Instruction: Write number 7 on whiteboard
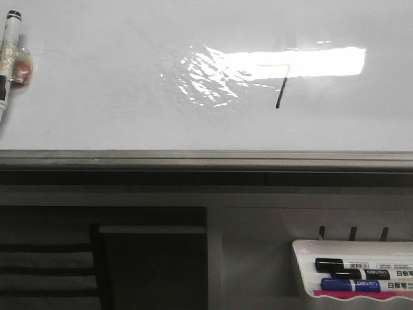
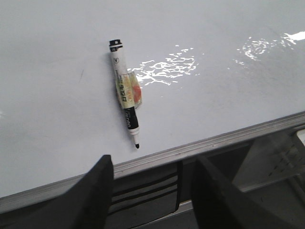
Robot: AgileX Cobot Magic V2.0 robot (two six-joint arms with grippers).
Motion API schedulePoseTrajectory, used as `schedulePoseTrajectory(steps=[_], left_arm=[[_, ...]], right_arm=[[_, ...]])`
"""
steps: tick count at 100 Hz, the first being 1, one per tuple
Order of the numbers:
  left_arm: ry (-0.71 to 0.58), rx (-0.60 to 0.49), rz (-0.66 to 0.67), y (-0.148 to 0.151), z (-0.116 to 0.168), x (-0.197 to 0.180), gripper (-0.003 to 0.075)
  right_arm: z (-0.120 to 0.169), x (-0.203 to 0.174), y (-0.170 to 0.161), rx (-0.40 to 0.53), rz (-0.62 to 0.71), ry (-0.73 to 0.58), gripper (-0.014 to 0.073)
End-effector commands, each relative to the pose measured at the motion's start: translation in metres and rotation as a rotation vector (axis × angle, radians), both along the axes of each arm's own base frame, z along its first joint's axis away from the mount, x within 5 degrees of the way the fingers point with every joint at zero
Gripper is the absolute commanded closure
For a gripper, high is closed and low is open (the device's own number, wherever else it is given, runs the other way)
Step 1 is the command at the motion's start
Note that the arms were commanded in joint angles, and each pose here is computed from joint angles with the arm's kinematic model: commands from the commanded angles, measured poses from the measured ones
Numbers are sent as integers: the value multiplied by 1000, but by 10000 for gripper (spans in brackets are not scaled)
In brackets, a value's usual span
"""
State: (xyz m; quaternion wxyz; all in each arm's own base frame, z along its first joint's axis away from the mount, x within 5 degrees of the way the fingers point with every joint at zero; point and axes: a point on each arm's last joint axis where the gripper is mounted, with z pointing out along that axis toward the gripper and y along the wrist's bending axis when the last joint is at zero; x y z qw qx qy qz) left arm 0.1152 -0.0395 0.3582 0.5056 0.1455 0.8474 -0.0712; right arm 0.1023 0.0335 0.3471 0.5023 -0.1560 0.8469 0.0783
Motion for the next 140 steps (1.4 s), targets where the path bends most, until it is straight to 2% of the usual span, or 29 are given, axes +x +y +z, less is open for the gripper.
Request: schedulePoseTrajectory(steps=[1,7,27,83,93,108,128,140], left_arm=[[-80,-39,-31,-4,6,0,415],[-75,-37,-37,-5,1,1,468],[-72,-40,-39,-6,-5,2,742],[-65,-54,-41,-7,-6,2,741],[-111,-55,-15,0,-9,-5,741],[-139,-90,105,18,-42,-22,741],[-333,-166,210,31,-98,-48,741],[-380,-217,242,33,-127,-56,741]], right_arm=[[12,0,-2,37,-20,-120,646],[12,0,-2,37,-20,-122,666],[12,0,-2,38,-20,-124,666],[12,0,-2,38,-20,-124,666],[12,0,-2,38,-20,-124,666],[12,0,-2,38,-20,-124,666],[12,0,-2,38,-20,-124,666],[12,0,-2,38,-20,-124,666]])
